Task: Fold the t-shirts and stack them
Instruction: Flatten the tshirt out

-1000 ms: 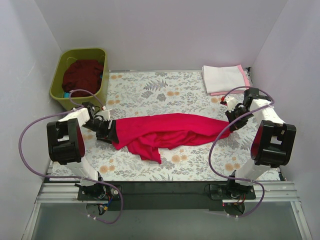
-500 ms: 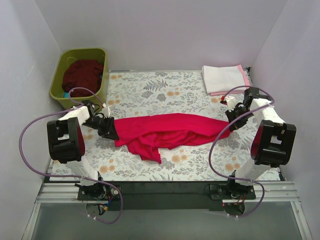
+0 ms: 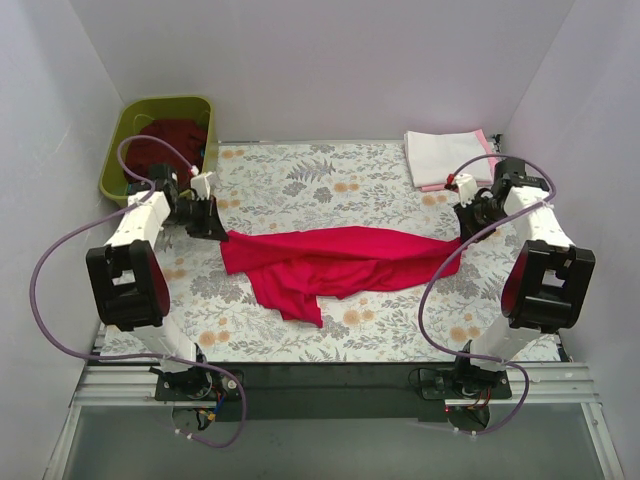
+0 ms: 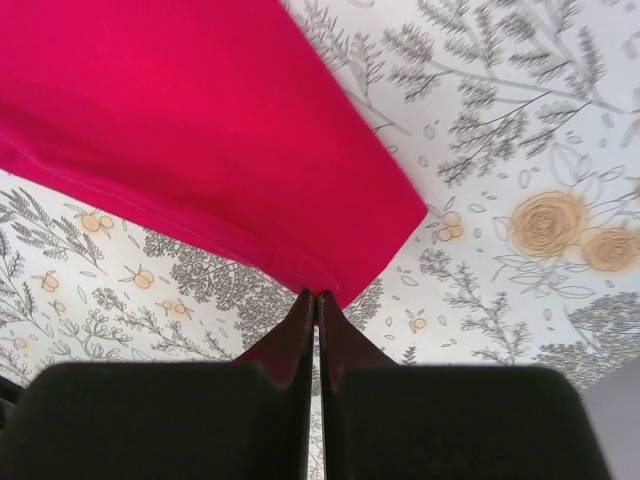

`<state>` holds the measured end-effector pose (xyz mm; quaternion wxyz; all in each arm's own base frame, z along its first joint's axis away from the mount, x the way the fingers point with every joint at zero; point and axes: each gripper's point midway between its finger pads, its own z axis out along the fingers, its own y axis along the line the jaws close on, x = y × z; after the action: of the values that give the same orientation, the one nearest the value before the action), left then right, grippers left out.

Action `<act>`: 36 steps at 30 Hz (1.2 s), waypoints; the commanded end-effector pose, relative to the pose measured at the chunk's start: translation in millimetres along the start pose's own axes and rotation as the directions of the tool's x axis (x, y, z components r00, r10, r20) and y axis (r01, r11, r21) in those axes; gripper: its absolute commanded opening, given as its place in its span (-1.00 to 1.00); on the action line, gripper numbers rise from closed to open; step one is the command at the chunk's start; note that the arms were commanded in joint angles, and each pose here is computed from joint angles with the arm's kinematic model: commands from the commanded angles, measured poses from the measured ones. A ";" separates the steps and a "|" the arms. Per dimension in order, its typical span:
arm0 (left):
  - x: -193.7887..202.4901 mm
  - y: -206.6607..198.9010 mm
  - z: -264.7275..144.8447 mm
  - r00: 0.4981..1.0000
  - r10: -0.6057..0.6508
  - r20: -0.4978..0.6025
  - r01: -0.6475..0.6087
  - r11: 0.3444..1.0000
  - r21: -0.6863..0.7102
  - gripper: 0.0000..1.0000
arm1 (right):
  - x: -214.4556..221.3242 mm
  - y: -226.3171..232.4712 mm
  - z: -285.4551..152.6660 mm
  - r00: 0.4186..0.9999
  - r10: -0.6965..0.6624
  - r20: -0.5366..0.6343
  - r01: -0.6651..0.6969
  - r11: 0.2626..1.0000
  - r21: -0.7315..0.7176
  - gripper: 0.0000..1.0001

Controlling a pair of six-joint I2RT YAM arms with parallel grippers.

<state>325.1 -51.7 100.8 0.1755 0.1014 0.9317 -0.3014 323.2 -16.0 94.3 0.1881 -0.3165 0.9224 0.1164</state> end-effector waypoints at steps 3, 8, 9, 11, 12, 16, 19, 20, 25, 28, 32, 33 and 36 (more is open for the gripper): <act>-59.3 -5.8 -40.0 0.980 0.111 0.168 -0.092 0.989 -0.112 -1.00 | -41.9 -11.0 -27.0 0.993 -0.037 0.113 0.033 0.999 0.039 -0.97; -129.3 -18.8 -86.2 0.918 0.214 0.334 -0.149 0.966 -0.209 -1.00 | -93.1 -26.3 -68.8 0.966 -0.079 0.246 0.050 0.992 0.120 -0.97; -144.0 -21.9 -96.7 0.900 0.236 0.367 -0.158 0.960 -0.230 -1.00 | -105.5 -28.3 -79.9 0.956 -0.093 0.279 0.055 0.989 0.138 -0.97; -184.8 -36.0 -132.5 0.840 0.299 0.453 -0.178 0.941 -0.289 -1.00 | -140.6 -36.9 -118.9 0.921 -0.133 0.366 0.056 0.976 0.212 -0.97; -198.0 -42.3 -146.4 0.815 0.321 0.482 -0.184 0.933 -0.309 -1.00 | -149.9 -39.7 -131.6 0.910 -0.145 0.389 0.054 0.970 0.237 -0.97; -244.8 -75.2 -210.5 0.673 0.422 0.607 -0.196 0.894 -0.403 -1.00 | -196.0 -42.3 -207.3 0.828 -0.233 0.510 0.035 0.929 0.369 -0.97; -258.3 -110.2 -261.8 0.540 0.483 0.689 -0.190 0.868 -0.460 -1.00 | -216.1 -31.8 -265.1 0.757 -0.301 0.580 0.004 0.890 0.456 -0.97; -258.8 -118.7 -274.2 0.505 0.492 0.709 -0.181 0.863 -0.471 -1.00 | -222.0 -28.5 -282.1 0.729 -0.328 0.601 -0.007 0.874 0.485 -0.97; -231.2 -179.0 -356.8 0.255 0.563 0.786 -0.111 0.825 -0.555 -1.00 | -217.3 10.8 -364.4 0.600 -0.450 0.662 -0.089 0.784 0.614 -0.97; -200.6 -207.4 -401.2 0.125 0.593 0.796 -0.035 0.804 -0.593 -1.00 | -203.4 38.3 -408.0 0.518 -0.532 0.670 -0.156 0.711 0.685 -0.97; -154.0 -243.8 -446.3 -0.023 0.632 0.775 0.027 0.775 -0.631 -1.00 | -176.9 77.3 -459.0 0.414 -0.633 0.654 -0.254 0.610 0.751 -0.97; -142.3 -255.2 -456.8 -0.070 0.645 0.761 0.030 0.764 -0.644 -1.00 | -171.4 85.3 -474.9 0.384 -0.661 0.645 -0.289 0.577 0.764 -0.97; -100.8 -280.7 -487.3 -0.185 0.671 0.718 0.085 0.739 -0.669 -1.00 | -147.1 118.7 -504.2 0.318 -0.716 0.622 -0.349 0.522 0.778 -0.97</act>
<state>249.2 -8.2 625.2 0.8421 0.0639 0.5353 -0.0138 251.7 -0.6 576.1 0.7619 -0.2321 0.5867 -0.1465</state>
